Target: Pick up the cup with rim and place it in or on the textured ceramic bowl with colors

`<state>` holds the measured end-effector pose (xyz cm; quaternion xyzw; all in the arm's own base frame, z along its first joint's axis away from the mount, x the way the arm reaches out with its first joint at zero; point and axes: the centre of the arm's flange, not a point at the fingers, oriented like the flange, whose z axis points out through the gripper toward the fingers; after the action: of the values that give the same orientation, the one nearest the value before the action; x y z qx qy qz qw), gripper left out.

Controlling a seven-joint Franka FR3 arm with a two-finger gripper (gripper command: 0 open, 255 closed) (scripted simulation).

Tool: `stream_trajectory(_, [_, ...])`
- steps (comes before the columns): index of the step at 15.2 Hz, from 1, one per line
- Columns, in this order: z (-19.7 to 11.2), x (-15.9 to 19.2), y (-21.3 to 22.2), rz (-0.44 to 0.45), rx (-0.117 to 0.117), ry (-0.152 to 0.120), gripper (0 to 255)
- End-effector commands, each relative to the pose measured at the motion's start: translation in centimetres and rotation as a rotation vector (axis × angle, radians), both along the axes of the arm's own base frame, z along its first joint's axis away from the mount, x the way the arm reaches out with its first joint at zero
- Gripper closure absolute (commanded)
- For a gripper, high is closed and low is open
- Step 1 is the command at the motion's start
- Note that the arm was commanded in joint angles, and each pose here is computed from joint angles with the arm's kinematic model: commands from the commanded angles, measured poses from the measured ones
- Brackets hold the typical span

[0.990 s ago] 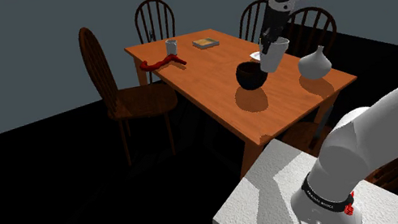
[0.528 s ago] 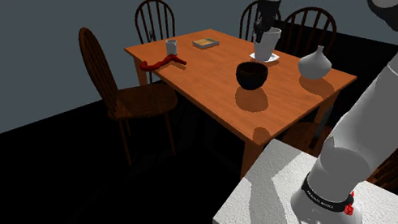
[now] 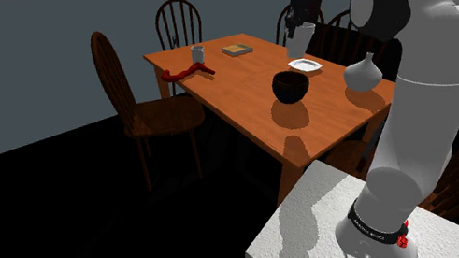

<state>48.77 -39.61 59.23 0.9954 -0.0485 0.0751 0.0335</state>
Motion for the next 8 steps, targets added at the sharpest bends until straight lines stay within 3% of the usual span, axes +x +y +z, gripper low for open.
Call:
stream_trajectory(1, [-0.9, 0.3, -0.2, 0.001, 0.0, -0.001, 255])
stream_trajectory(8, [-4.6, 0.3, -0.2, 0.001, 0.0, -0.001, 255])
